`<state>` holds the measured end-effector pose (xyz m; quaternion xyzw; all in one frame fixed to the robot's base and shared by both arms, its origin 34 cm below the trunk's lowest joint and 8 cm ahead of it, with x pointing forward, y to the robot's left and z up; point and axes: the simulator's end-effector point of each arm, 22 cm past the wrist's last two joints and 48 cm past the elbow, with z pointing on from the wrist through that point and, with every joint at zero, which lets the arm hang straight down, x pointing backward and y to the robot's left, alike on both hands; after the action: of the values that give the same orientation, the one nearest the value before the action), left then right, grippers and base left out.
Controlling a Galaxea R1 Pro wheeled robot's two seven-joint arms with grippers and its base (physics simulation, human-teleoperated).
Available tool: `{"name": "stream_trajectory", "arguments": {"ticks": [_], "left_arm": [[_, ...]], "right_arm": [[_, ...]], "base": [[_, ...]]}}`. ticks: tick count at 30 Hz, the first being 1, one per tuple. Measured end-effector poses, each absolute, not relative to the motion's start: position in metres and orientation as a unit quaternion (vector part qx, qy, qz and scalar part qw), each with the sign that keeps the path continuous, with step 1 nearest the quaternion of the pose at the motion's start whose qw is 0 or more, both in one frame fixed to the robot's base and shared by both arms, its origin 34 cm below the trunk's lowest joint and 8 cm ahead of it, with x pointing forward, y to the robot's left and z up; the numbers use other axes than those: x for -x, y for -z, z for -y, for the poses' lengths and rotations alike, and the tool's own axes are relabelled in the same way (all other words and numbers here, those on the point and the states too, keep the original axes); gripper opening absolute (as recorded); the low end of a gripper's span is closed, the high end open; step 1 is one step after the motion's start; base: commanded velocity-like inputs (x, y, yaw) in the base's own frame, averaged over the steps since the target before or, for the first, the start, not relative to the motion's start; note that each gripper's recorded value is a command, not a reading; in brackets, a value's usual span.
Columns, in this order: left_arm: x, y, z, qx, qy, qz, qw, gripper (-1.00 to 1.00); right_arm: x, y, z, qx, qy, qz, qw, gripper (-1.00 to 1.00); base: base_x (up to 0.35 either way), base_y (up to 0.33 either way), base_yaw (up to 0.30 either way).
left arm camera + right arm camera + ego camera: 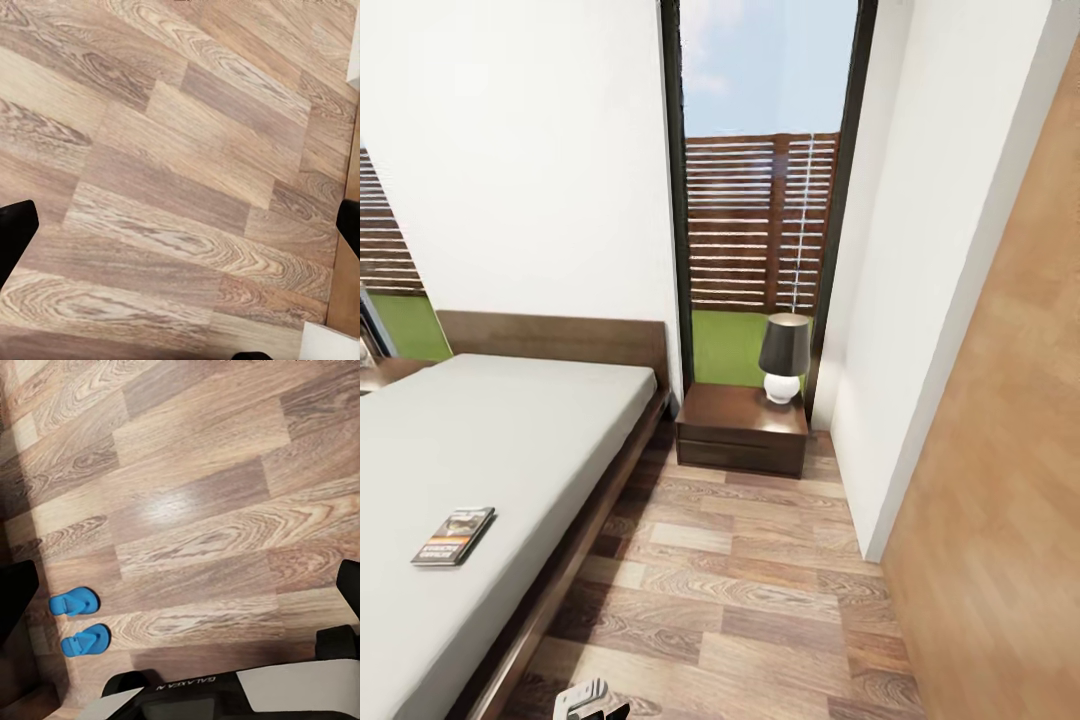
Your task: In the bedroom, move the book from the bed onto either nightstand, and place the two sandals side by side next to the bed.
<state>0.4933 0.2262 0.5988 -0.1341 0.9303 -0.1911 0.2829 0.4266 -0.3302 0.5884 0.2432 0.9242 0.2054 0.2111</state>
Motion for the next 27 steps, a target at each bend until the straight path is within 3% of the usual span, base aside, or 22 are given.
{"name": "stream_trajectory", "arguments": {"ticks": [27], "left_arm": [[-0.4945, -0.6002, -0.2264, 0.133, 0.191, -0.93, 0.285, 1.0]], "right_arm": [[-0.4277, -0.5896, 0.3301, -0.242, -0.206, -0.924, 0.213, 1.0]], "base": [[0.0, 0.0, 0.0]]}}
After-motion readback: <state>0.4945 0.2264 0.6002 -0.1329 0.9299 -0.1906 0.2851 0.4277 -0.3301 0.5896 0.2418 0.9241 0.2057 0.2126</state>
